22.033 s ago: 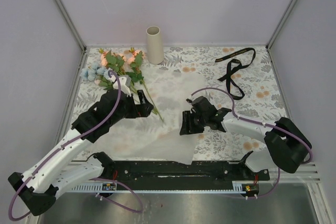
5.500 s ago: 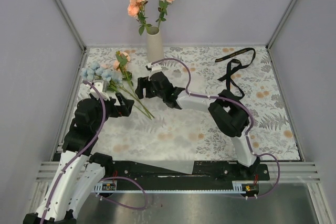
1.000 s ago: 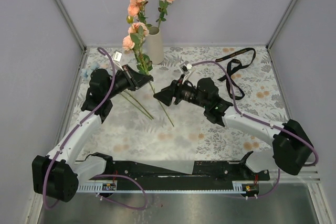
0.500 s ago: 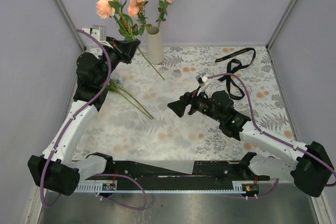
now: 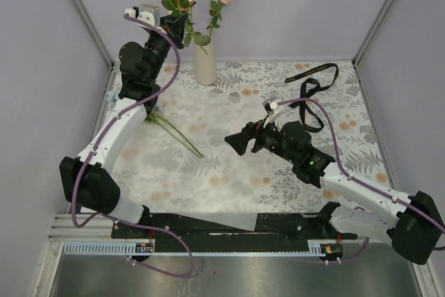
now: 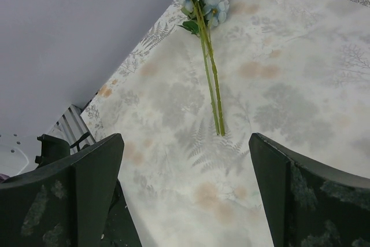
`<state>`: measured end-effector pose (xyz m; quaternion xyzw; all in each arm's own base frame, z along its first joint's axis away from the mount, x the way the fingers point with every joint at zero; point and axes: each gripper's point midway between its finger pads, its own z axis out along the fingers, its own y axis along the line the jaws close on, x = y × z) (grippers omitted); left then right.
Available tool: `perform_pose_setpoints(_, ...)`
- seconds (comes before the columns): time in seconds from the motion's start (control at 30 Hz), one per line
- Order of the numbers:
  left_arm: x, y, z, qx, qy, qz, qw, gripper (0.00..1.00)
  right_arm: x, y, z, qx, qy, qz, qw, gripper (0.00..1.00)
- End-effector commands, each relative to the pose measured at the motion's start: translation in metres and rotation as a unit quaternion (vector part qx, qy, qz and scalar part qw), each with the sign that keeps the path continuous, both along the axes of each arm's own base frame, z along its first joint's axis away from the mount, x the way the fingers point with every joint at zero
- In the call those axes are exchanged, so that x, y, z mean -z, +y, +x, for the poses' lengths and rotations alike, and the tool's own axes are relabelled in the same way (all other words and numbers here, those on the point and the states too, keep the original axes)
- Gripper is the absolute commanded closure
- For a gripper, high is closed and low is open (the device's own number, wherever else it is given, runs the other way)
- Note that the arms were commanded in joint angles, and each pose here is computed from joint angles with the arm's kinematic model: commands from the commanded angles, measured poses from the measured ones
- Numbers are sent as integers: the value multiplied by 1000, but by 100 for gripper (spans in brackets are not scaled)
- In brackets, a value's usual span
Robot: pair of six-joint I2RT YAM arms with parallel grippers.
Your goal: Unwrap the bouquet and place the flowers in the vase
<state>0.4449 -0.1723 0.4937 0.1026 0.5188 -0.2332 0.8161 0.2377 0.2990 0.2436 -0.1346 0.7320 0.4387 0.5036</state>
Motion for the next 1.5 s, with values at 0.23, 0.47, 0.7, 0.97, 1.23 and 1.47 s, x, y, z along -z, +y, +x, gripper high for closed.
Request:
perform_pose_setpoints(0.23,-51,-3,38,-48,-122,24,991,100,-25,-2,-4,-6,-25,6,1000,1)
perform_pose_setpoints(0.47,-18,-12,70,-55,-100,44,993,100,-13,-7,3,16,-18,-15,1000,1)
perform_pose_setpoints(0.7,21,-17,102,-75,-72,69,992,100,-24,-3,2,5,-26,-11,1000,1)
perform_pose_setpoints(0.97,50,-27,122,-64,-45,88,993,100,-25,1,3,1,-26,-10,1000,1)
perform_pose_setpoints(1.23,98,-29,126,-57,16,86,994,58,-21,-2,1,1,-15,-21,1000,1)
perform_pose_setpoints(1.47,112,-32,93,-53,67,84,993,25,-24,-7,0,13,0,-19,1000,1)
